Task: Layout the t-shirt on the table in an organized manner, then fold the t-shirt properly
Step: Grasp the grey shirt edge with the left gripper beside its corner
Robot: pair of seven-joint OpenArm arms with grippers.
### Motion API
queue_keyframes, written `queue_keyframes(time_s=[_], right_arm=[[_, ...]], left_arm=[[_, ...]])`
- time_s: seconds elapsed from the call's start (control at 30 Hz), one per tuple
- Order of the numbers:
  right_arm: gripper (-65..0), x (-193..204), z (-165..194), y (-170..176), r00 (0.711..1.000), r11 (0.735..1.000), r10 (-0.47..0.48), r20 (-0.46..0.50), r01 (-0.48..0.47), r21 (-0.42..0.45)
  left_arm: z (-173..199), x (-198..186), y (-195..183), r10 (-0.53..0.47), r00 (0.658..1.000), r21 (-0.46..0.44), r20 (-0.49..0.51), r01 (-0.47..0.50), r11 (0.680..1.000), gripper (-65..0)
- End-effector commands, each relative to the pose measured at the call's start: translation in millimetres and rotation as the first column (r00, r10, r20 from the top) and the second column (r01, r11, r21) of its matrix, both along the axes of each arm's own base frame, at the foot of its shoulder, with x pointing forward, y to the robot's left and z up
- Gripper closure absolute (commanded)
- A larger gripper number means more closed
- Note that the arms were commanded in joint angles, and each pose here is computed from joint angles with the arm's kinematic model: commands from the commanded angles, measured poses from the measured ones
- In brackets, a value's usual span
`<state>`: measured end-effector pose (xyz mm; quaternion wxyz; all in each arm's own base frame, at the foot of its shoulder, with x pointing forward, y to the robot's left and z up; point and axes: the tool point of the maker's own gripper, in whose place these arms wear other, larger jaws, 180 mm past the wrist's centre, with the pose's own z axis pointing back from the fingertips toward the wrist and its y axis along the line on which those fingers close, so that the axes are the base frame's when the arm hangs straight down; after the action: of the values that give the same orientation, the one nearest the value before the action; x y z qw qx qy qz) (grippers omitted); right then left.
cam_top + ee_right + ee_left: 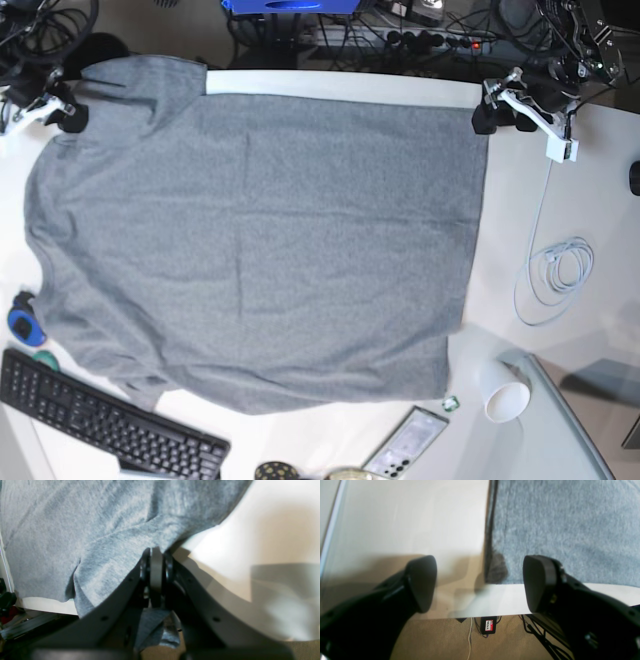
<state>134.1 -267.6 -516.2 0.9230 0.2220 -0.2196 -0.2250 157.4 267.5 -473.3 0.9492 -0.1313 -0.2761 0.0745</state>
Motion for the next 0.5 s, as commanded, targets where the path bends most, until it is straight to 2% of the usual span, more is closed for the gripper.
queue_keyframes(time_s=[0.0,0.23,0.33,0.4,0.47], right_arm=[[-0.2,-50,-24,13,0.968,0.995,0.096,-0.233,-0.097,0.004],[-0.2,-51,-24,13,0.967,0.995,0.096,-0.235,-0.097,0.004],[-0.2,-52,-25,13,0.967,0.995,0.096,-0.236,-0.097,0.004],[-0.2,-52,-25,13,0.967,0.995,0.096,-0.236,-0.097,0.004],[-0.2,-51,-24,13,0.967,0.995,0.096,-0.235,-0.097,0.004]], left_arm=[[5,7,0,-0.013,1.0,0.002,0.025,0.013,1.0,-51.8],[-17,0,-26,-0.056,0.998,-0.06,-0.036,0.054,0.997,-51.7],[-16,3,-29,-0.045,0.999,-0.066,-0.009,0.045,0.997,-50.8],[-18,0,-33,-0.04,0.999,-0.077,-0.01,0.039,0.996,-43.3],[-18,-1,-34,-0.042,0.999,-0.079,-0.012,0.041,0.996,-31.4]])
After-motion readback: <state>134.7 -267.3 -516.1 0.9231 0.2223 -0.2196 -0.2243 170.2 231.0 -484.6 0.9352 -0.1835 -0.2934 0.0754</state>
